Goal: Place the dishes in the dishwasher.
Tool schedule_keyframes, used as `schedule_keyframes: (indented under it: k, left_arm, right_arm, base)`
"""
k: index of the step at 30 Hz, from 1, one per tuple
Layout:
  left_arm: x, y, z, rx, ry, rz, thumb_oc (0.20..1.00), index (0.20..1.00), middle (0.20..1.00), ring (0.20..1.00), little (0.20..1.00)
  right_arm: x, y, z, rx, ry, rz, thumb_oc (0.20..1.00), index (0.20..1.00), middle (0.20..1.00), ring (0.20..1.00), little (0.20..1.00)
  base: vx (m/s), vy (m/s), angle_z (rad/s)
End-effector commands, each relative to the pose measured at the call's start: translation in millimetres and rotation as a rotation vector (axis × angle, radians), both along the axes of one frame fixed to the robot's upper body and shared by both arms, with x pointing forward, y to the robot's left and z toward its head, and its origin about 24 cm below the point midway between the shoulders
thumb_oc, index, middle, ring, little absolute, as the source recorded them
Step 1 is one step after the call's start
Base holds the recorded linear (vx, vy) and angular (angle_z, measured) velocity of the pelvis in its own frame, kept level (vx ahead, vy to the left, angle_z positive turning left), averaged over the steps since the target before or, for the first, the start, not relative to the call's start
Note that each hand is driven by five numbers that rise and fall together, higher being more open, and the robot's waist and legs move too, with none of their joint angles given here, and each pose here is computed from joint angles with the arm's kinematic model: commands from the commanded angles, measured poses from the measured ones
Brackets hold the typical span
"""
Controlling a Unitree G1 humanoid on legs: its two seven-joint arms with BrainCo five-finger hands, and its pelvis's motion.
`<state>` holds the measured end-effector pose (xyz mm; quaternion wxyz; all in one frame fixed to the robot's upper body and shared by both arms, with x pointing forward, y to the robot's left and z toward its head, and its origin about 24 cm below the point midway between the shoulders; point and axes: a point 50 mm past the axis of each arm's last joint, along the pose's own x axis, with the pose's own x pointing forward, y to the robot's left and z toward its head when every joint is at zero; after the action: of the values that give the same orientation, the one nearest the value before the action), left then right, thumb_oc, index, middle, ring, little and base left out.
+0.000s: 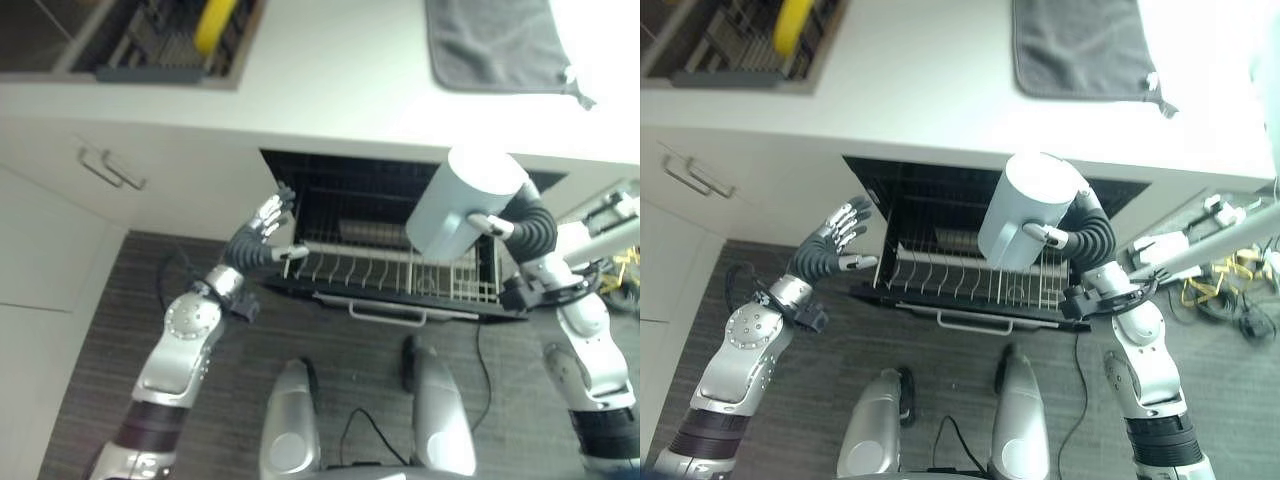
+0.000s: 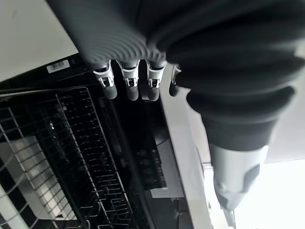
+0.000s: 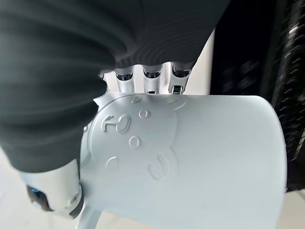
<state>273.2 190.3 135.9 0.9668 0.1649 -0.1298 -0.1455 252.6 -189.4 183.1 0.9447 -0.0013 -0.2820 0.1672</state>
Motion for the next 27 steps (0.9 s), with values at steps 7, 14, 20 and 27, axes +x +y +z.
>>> schedule_keyframes:
  k: [7,14,20,27]
  left_arm:
    - [8.6,6.5,19.6,0.356,-0.077,0.14,1.0,1.0,1.0,1.0,1.0]
    - [23.1,12.8,7.6,0.782,0.104,0.14,1.0,1.0,1.0,1.0,1.0]
    - [27.1,8.6,-13.8,1.089,0.371,-0.004,1.0,1.0,1.0,1.0,1.0]
    - [28.8,-4.7,-47.5,1.281,0.589,-0.123,1.0,1.0,1.0,1.0,1.0]
  right_arm:
    - [-6.3,0.7,41.9,0.1,-0.191,-0.078,0.2,0.2,0.2,0.2,0.2]
    - [2.9,-2.0,48.2,0.109,-0.166,-0.058,0.2,0.2,0.2,0.2,0.2]
    - [7.4,4.9,51.1,0.089,-0.157,0.002,0.2,0.2,0.2,0.2,0.2]
    - [15.3,14.7,56.4,0.07,-0.151,0.038,0.2,0.2,0.2,0.2,0.2]
  base:
    - [-0.04,0.034,-0.04]
    - [-0.01,0.04,-0.11]
    - [-0.02,0.034,-0.05]
    - [-0.03,0.014,-0.12]
